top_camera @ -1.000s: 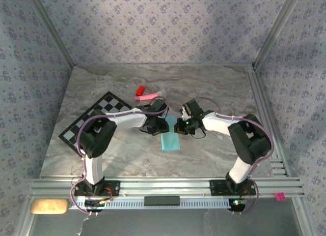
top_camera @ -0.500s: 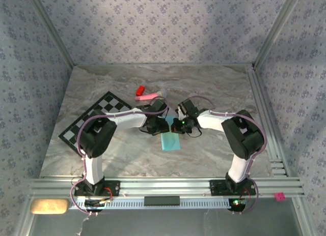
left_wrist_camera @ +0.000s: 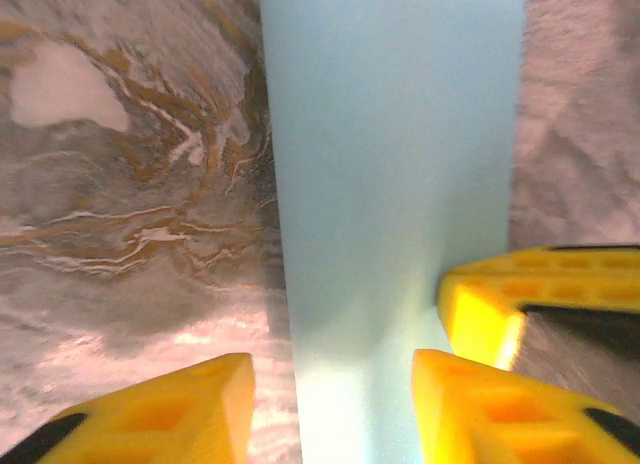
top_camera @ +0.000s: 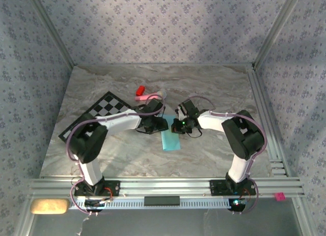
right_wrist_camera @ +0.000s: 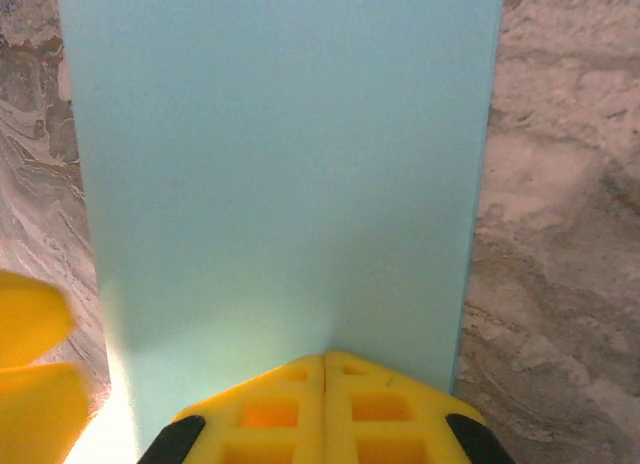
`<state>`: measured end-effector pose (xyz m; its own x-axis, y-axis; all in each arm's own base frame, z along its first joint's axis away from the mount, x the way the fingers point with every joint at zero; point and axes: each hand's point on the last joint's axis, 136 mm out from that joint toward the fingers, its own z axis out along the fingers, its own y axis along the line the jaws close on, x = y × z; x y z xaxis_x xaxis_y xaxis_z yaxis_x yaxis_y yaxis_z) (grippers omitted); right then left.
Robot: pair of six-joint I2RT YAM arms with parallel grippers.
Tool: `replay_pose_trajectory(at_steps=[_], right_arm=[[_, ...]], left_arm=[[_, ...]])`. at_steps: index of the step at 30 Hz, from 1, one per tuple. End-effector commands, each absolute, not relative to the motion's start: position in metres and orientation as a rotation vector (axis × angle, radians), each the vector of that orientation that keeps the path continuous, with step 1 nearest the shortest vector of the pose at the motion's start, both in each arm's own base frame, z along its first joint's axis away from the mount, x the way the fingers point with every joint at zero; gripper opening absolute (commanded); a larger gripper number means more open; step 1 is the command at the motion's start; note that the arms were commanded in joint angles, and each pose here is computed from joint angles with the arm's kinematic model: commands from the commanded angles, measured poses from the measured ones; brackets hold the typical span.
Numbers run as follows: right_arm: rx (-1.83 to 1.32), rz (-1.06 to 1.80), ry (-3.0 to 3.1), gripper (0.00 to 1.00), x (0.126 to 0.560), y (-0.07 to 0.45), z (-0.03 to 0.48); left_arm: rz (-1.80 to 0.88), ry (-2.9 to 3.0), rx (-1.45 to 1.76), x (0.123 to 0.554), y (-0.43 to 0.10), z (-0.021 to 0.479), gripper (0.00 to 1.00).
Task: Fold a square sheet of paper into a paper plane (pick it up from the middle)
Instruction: First fold the square sheet of paper in half at the center of the table.
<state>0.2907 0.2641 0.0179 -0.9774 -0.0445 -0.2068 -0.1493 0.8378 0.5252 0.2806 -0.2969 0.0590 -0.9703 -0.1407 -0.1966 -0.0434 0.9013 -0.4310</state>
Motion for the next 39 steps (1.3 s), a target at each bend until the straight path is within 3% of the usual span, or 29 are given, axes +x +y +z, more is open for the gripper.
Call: replay_pose_trajectory(at_steps=[1, 7, 12, 28, 39], right_arm=[[-0.075, 0.563, 3.049, 0.0, 0.258, 0.222, -0.033], [-0.049, 0.559, 3.057, 0.0, 0.259, 0.222, -0.033], [-0.035, 0.539, 3.076, 0.0, 0.256, 0.218, -0.036], [-0.028, 0.526, 3.087, 0.0, 0.252, 0.214, -0.039], [-0.018, 0.529, 3.083, 0.0, 0.25, 0.214, -0.04]], left_arm=[[-0.773, 2.733, -0.158, 0.289, -0.297, 0.091, 0.39], [-1.18, 2.584, -0.102, 0.288, -0.323, 0.113, 0.15], [-1.324, 2.588, -0.043, 0.284, -0.34, 0.107, 0.0], [-1.229, 2.731, -0.119, 0.275, -0.33, 0.048, 0.0], [-0.973, 2.857, -0.081, 0.256, -0.295, -0.002, 0.0]])
